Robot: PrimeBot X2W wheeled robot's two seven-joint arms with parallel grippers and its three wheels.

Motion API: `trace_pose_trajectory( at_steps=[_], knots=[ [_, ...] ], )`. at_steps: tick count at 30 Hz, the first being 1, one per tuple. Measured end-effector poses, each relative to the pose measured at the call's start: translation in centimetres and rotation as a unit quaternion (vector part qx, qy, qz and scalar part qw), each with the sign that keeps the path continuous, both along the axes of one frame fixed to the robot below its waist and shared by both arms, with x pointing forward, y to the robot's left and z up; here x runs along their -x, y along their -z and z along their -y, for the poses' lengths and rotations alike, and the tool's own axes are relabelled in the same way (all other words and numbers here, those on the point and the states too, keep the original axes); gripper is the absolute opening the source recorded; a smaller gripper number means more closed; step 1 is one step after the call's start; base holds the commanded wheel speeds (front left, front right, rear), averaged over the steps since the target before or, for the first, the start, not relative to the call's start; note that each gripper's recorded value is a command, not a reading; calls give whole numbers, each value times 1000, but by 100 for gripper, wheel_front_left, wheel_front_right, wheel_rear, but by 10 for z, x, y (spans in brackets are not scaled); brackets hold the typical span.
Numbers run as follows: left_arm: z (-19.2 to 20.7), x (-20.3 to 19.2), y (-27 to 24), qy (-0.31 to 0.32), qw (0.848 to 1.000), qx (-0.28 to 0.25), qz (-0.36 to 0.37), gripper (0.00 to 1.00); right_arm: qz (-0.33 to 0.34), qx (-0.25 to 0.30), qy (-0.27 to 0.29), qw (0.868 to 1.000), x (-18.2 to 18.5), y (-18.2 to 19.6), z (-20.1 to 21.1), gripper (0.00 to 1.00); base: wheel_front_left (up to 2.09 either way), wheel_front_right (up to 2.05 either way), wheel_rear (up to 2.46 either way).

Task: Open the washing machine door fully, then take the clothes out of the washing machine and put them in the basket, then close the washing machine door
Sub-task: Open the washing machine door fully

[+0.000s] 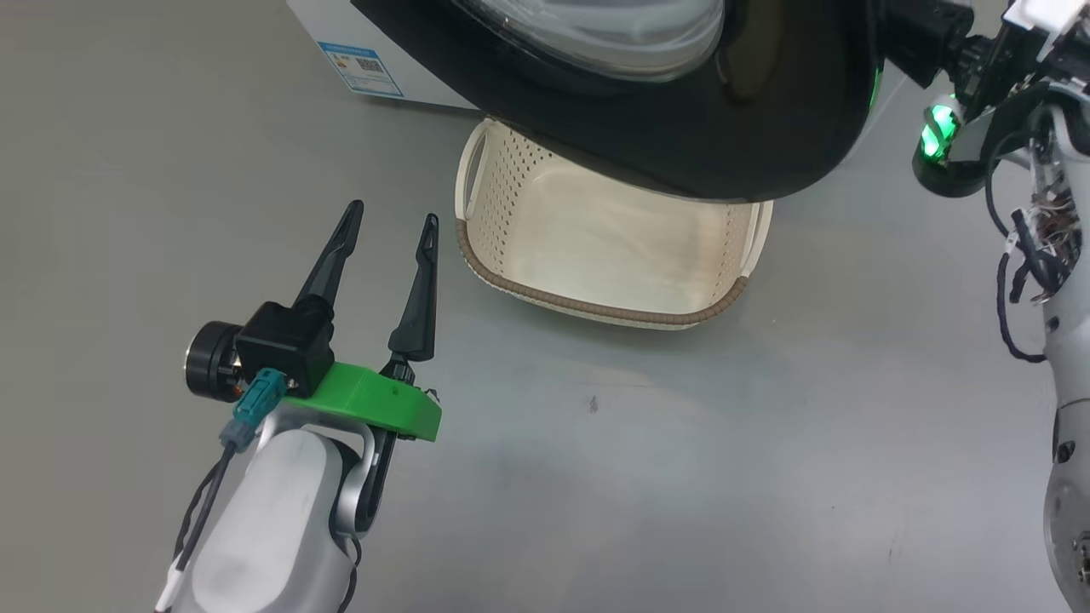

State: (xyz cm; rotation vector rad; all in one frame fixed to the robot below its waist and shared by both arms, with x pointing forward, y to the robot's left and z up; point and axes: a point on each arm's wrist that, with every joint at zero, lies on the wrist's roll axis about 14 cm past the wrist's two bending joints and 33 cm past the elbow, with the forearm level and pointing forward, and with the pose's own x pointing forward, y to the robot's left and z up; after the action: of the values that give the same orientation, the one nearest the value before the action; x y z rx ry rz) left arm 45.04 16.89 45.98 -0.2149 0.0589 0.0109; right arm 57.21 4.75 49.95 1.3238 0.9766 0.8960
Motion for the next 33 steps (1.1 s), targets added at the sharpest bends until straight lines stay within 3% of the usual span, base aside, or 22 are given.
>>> trace_pose_trajectory(
  at_steps=[33],
  knots=[
    [-26,67,-23,-48,999,-14,11,100,-35,-35,-149,988,149,-5,-69,0,0,0,0]
  ],
)
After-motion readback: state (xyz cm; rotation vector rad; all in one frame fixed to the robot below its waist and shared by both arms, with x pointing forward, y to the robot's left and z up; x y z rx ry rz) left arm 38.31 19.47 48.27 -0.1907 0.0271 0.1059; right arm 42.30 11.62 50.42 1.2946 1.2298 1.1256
